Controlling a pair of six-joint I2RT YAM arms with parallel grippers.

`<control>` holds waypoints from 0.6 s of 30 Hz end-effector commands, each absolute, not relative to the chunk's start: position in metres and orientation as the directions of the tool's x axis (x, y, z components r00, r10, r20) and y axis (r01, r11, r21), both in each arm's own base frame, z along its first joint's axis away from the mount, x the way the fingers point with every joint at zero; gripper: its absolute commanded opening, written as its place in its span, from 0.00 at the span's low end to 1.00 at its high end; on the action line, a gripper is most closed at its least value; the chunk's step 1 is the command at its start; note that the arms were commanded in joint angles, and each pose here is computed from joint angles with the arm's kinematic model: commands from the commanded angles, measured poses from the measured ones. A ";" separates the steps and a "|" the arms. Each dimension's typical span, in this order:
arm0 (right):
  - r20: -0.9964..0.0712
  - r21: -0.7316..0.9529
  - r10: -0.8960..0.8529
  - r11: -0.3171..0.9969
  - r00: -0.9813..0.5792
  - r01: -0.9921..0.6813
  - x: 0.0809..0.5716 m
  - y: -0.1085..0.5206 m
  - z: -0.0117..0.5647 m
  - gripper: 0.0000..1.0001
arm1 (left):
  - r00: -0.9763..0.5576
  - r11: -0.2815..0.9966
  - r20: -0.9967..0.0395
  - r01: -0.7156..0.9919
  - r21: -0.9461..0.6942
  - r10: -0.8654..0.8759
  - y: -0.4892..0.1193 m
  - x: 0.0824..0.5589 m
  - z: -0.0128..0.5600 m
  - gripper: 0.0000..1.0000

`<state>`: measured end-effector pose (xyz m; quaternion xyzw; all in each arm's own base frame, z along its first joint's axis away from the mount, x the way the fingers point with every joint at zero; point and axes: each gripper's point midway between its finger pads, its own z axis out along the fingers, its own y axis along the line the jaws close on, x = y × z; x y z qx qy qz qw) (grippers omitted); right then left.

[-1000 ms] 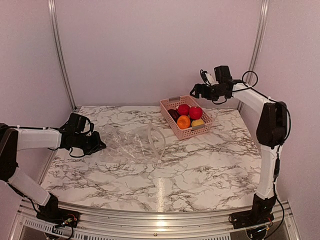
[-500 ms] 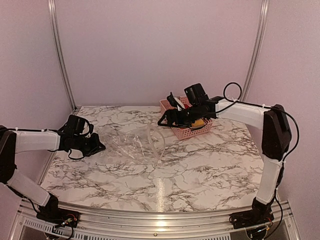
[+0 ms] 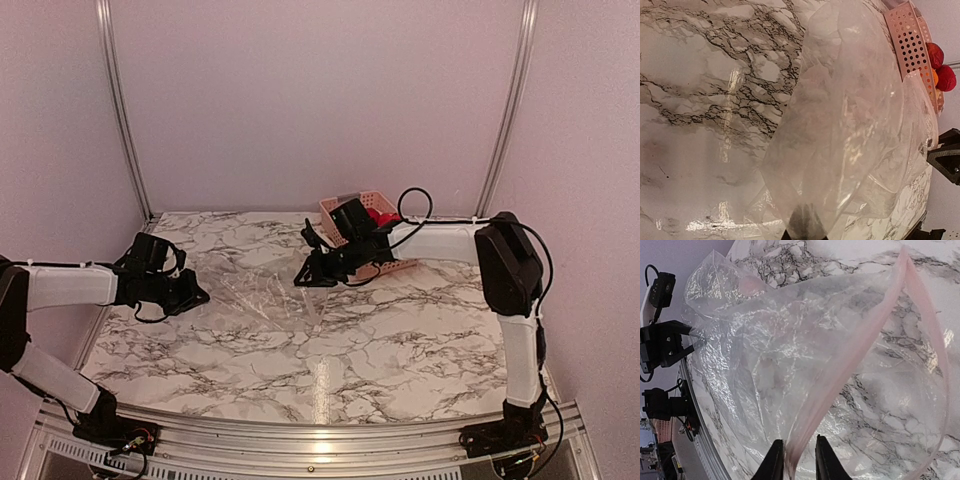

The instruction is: Open the zip-top bag and remove the fake food

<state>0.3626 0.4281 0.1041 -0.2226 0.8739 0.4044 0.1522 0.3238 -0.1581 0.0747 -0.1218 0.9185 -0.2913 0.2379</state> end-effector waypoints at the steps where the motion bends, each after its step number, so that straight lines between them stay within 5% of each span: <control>1: -0.493 0.655 -0.231 0.535 -0.839 -0.533 0.370 0.436 0.125 0.07 | -0.844 0.821 -0.393 -0.094 -0.563 -0.366 -0.148 0.322 0.077 0.00; 2: -0.489 0.650 -0.228 0.549 -0.842 -0.526 0.372 0.432 0.122 0.00 | -0.841 0.829 -0.395 -0.107 -0.550 -0.370 -0.144 0.322 0.076 0.00; 13: -0.414 0.482 -0.265 0.747 -0.871 -0.457 0.382 0.393 0.033 0.00 | -0.865 0.883 -0.337 -0.219 -0.415 -0.373 -0.120 0.329 0.029 0.00; 18: -0.411 0.474 -0.265 0.756 -0.872 -0.452 0.387 0.400 0.016 0.00 | -0.876 0.872 -0.325 -0.189 -0.452 -0.357 -0.131 0.337 0.027 0.35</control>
